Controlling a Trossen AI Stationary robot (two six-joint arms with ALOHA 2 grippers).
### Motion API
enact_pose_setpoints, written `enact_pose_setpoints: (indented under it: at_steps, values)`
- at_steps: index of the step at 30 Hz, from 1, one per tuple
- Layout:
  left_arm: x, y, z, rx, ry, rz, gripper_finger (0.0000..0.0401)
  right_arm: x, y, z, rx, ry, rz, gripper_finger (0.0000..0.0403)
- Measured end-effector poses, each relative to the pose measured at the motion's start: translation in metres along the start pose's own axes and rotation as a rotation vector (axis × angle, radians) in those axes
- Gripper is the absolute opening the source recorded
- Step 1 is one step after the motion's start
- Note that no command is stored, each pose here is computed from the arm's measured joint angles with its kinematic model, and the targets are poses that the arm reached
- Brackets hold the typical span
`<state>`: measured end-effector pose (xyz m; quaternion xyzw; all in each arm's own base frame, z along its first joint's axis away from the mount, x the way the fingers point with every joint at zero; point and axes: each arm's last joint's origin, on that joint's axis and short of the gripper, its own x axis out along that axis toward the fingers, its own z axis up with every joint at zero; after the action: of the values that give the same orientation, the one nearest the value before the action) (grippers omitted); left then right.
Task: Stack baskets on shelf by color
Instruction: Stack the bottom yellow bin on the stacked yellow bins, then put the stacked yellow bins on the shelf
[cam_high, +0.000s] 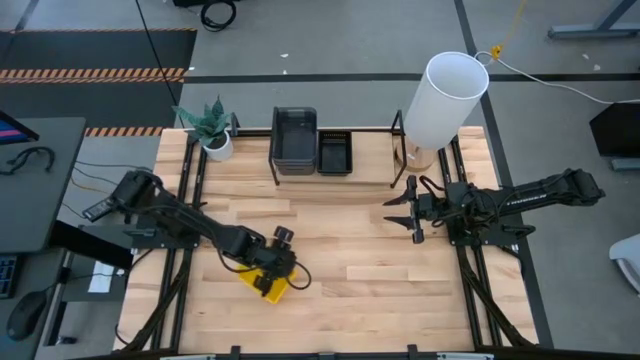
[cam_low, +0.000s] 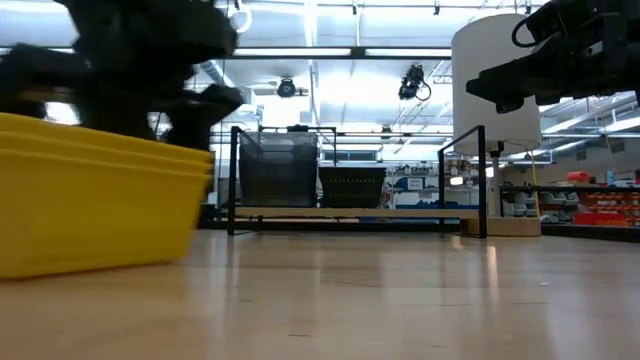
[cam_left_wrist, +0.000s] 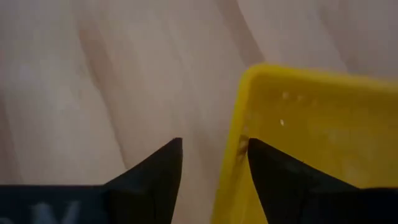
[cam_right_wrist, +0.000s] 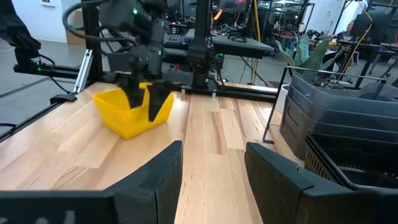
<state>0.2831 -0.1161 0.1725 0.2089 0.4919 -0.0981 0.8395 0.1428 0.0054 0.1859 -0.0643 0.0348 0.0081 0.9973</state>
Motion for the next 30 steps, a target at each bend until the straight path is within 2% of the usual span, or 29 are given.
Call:
enact_pose_setpoints:
  at_steps: [4,8,12,16,19,23,26,30]
  values:
    - [0.008,0.008,0.017,-0.063,-0.165,0.059,0.018,0.0,0.0,0.0,0.0,0.001,0.001,0.018]
    - [0.014,0.026,0.03,-0.137,-0.306,0.172,0.0173,0.0,0.0,0.0,0.0,-0.001,0.0,0.018]
    - [0.02,0.051,0.033,-0.142,-0.347,0.279,0.0172,0.0,0.0,0.0,0.001,-0.004,-0.001,0.018]
    - [0.016,0.07,0.03,-0.222,-0.329,0.302,0.0172,0.0,0.0,0.0,0.003,-0.004,0.0,0.018]
    - [-0.006,0.078,0.036,-0.313,-0.364,0.239,0.0172,0.0,0.0,0.0,0.002,0.0,0.0,0.018]
    - [-0.029,0.075,0.03,-0.455,-0.299,0.042,0.0172,0.0,0.0,0.0,0.003,-0.006,0.0,0.018]
    - [-0.039,0.071,0.017,-0.59,-0.183,-0.049,0.0172,0.0,0.0,0.001,0.003,-0.011,0.0,0.018]
    - [-0.048,0.054,-0.002,-0.631,0.037,-0.115,0.0172,0.0,0.0,0.001,0.003,-0.011,0.0,0.018]
